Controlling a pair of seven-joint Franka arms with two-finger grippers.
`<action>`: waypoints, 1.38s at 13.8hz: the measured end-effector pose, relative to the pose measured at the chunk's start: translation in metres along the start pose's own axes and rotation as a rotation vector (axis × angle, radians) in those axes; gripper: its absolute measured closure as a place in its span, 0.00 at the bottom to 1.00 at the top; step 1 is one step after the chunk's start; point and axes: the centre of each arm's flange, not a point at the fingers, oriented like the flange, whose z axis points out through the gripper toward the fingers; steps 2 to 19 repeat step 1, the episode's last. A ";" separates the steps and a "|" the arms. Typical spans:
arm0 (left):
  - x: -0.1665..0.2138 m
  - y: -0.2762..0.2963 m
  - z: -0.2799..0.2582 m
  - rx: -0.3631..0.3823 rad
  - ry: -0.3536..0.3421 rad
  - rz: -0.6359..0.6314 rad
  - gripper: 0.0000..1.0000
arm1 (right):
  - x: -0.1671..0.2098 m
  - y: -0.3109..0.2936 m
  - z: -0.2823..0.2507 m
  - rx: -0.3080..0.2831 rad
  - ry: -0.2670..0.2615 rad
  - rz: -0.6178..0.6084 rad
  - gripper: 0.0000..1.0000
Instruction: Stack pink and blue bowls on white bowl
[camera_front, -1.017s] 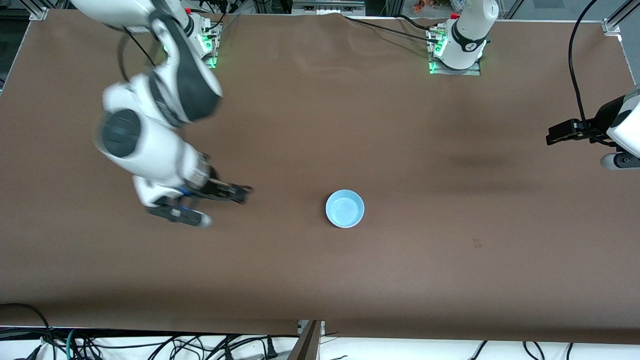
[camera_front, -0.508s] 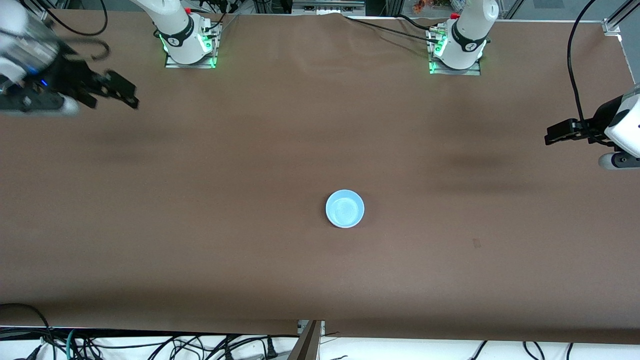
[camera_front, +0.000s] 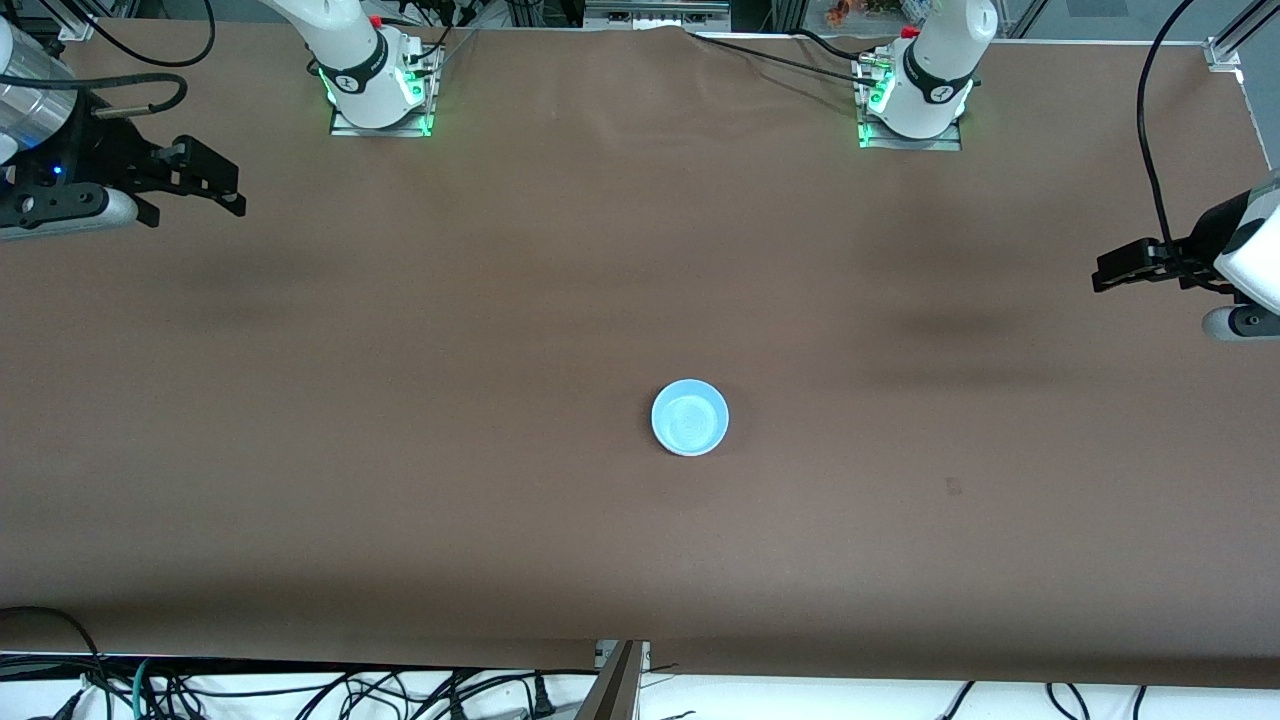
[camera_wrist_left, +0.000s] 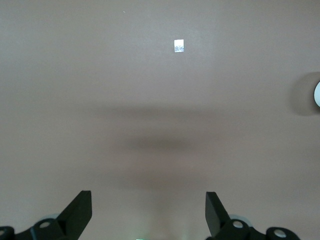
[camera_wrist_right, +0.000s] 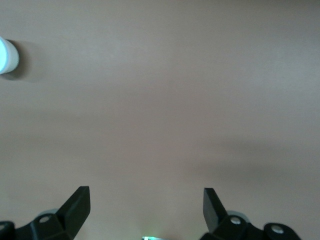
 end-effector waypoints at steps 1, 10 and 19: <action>0.000 0.000 0.001 0.000 -0.001 0.000 0.00 | 0.001 -0.001 0.000 -0.008 0.000 -0.005 0.00; 0.000 0.000 0.001 0.000 -0.001 0.000 0.00 | 0.001 -0.001 0.000 -0.008 0.000 -0.005 0.00; 0.000 0.000 0.001 0.000 -0.001 0.000 0.00 | 0.001 -0.001 0.000 -0.008 0.000 -0.005 0.00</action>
